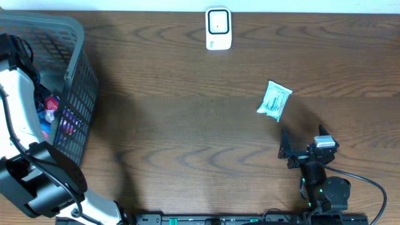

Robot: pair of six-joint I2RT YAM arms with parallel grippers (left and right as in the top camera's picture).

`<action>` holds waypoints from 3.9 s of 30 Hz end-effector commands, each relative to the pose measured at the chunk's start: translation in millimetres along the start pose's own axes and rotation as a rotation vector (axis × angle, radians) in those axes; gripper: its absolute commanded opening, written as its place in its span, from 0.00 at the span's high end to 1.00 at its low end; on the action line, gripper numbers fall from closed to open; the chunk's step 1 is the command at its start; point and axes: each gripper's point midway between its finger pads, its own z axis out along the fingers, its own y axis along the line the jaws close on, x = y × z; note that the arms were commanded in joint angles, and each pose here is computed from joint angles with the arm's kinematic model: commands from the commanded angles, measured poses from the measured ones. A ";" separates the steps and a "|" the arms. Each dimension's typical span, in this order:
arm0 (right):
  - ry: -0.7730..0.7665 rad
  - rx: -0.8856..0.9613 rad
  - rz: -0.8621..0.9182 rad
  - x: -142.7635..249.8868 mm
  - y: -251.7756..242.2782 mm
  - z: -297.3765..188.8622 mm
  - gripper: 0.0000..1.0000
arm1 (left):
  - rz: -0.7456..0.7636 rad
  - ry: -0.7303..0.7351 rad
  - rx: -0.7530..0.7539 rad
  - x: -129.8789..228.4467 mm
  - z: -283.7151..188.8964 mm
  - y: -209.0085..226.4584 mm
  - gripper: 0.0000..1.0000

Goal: Scan the item barcode
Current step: 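Grasp the blue Oreo pack in the basket with the left gripper, then carry the Oreo pack with the left gripper beside the green pack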

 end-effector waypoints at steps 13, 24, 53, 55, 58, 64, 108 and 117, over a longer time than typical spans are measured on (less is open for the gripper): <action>0.000 -0.003 0.014 0.4 1.0 -0.2 0.01 | 0.003 0.057 0.116 10.1 -5.9 -16.1 0.27; 0.000 -0.003 0.014 0.4 1.0 -0.2 0.01 | 0.056 0.214 0.165 56.7 15.9 -28.6 0.25; 0.000 -0.003 0.014 0.4 1.0 -0.2 0.01 | 0.108 0.238 0.031 90.8 57.8 -12.3 0.55; 0.000 -0.003 0.014 0.4 1.0 -0.2 0.01 | 0.106 0.231 0.035 88.9 57.9 -13.2 0.70; 0.000 -0.003 0.014 0.4 1.0 -0.2 0.01 | 0.100 0.217 0.041 84.3 55.3 -13.9 0.92; 0.000 -0.003 0.014 0.4 1.0 -0.2 0.01 | 0.062 0.140 0.081 54.0 24.2 -11.7 0.92; 0.000 -0.003 0.014 0.4 1.0 -0.2 0.01 | 0.551 -0.006 1.360 238.5 -323.9 -253.0 0.93; 0.000 -0.003 0.014 0.4 1.0 -0.2 0.01 | 0.571 0.168 1.122 320.2 -240.9 -325.6 0.92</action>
